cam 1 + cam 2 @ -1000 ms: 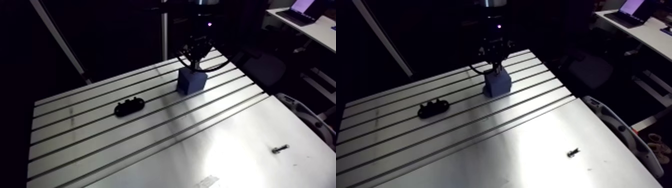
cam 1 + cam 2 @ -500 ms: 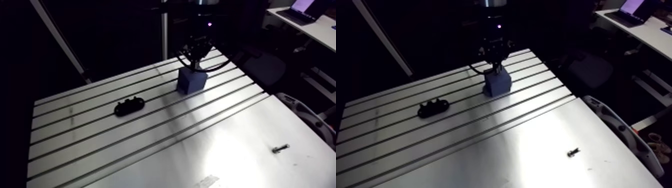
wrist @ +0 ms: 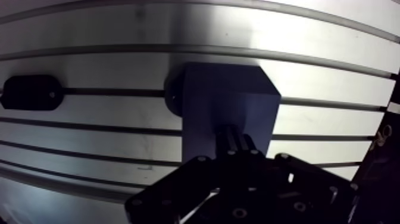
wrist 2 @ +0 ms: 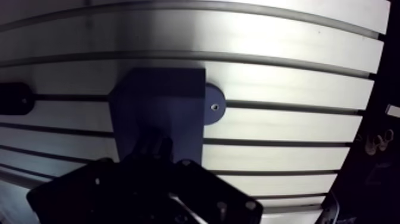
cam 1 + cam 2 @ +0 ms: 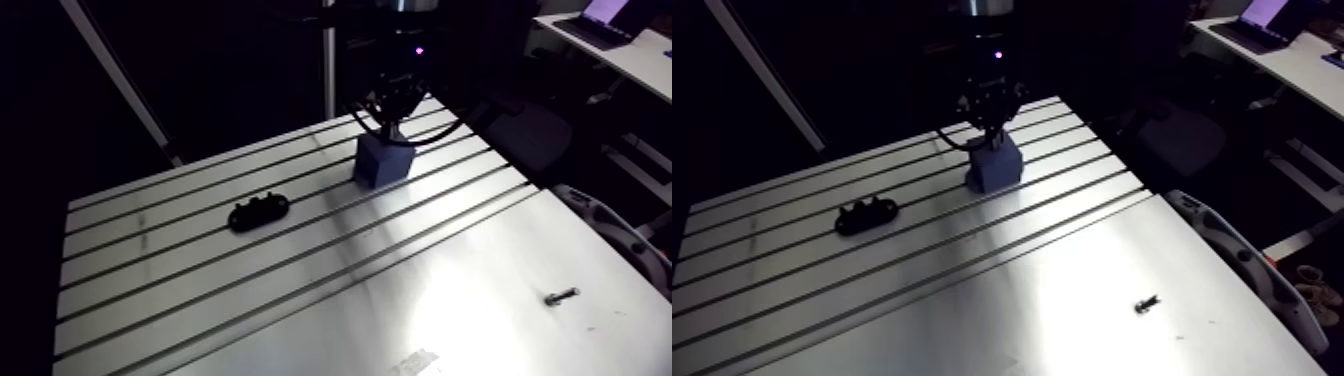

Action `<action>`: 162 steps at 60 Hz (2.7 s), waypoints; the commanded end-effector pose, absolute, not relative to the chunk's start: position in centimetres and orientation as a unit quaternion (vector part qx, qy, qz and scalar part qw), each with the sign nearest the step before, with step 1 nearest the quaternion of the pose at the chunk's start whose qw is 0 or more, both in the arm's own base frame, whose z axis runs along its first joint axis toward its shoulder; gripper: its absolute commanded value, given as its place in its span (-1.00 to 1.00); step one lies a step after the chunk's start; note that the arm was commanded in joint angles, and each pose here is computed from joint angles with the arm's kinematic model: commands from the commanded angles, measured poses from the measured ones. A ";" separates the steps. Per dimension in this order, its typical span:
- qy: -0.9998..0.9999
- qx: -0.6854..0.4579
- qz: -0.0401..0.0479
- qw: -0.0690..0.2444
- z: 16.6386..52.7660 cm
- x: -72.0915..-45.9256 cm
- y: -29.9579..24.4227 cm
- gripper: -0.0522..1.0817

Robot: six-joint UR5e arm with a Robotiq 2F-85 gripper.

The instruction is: Pick up the M10 bolt and insert it into the hex recess until seated.

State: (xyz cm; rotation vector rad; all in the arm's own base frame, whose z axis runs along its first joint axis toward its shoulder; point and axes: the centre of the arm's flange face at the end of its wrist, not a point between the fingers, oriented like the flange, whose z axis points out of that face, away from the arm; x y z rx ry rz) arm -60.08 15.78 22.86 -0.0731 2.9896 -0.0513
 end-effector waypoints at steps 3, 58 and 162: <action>0.997 -0.024 -0.018 0.076 22.7 -60.1 15.8 0.99; 0.998 -0.027 -0.011 0.061 25.0 -60.3 15.9 0.98; 0.999 -0.022 0.016 0.021 48.0 -57.1 -0.7 -0.90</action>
